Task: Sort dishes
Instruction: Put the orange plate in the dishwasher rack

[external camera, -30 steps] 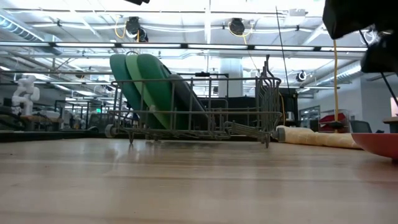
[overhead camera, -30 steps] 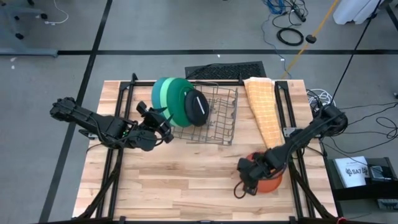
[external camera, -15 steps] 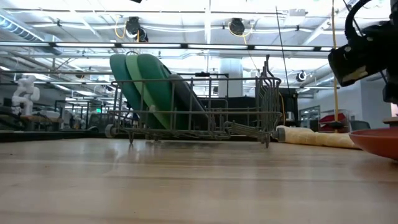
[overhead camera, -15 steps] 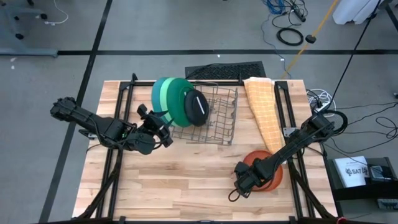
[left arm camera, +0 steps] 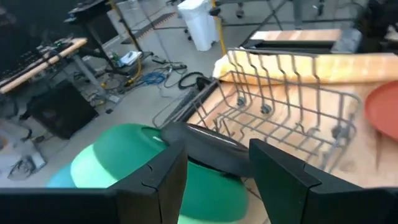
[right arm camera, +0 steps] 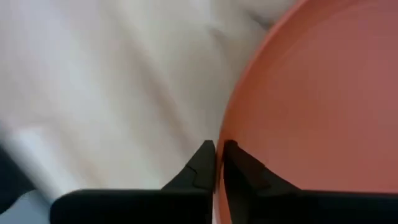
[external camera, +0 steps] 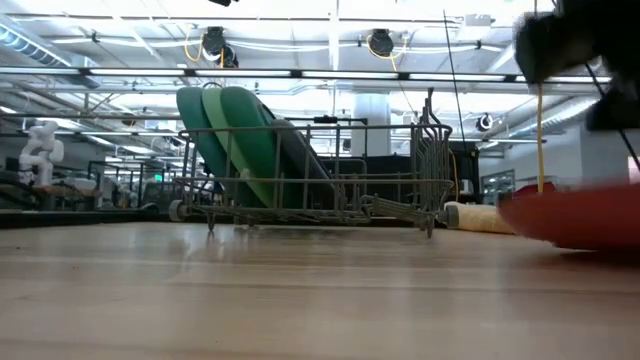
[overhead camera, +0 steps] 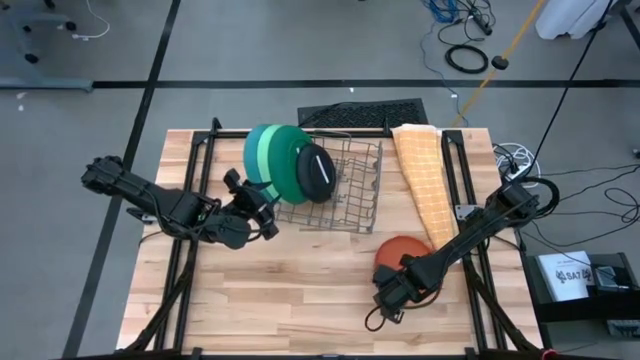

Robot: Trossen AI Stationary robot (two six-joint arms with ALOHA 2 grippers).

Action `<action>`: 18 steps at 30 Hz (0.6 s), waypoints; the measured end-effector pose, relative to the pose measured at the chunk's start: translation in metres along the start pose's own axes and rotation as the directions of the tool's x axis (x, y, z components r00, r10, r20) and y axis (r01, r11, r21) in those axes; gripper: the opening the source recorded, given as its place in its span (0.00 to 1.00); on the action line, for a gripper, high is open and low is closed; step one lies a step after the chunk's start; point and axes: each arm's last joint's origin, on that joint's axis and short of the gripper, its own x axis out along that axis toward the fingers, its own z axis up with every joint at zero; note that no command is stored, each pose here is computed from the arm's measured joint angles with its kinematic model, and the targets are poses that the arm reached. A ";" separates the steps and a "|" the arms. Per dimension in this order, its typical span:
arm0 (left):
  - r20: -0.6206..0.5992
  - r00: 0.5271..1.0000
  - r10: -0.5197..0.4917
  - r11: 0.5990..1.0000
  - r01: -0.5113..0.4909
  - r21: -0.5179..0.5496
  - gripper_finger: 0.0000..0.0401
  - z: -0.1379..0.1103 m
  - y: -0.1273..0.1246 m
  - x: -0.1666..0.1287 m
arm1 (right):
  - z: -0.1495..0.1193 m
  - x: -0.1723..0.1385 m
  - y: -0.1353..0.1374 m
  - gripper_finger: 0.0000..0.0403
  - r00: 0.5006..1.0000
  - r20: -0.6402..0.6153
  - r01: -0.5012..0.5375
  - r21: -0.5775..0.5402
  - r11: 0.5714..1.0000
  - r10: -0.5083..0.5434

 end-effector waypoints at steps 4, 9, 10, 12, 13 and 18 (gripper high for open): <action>0.058 0.996 -0.067 0.994 0.062 0.085 0.46 0.009 -0.007 -0.005 | 0.008 -0.046 0.022 0.01 0.984 0.072 -0.149 -0.157 0.976 0.162; 0.202 0.945 -0.256 0.954 0.214 0.208 0.45 0.032 -0.012 -0.010 | 0.017 -0.117 0.044 0.00 0.909 0.195 -0.233 -0.493 0.838 0.368; 0.225 0.932 -0.286 0.944 0.233 0.234 0.44 0.036 -0.012 -0.010 | 0.019 -0.132 0.045 0.00 0.889 0.227 -0.220 -0.551 0.805 0.399; 0.245 0.912 -0.328 0.923 0.254 0.290 0.42 0.040 -0.010 -0.006 | 0.027 -0.157 0.043 0.00 0.850 0.285 -0.180 -0.634 0.752 0.444; 0.247 0.905 -0.346 0.914 0.265 0.309 0.41 0.041 -0.007 -0.004 | 0.031 -0.169 0.041 0.00 0.830 0.319 -0.150 -0.662 0.734 0.457; 0.242 0.810 -0.534 0.828 0.443 0.345 0.37 0.046 0.009 0.010 | 0.046 -0.214 0.019 0.00 0.756 0.418 -0.011 -0.761 0.648 0.504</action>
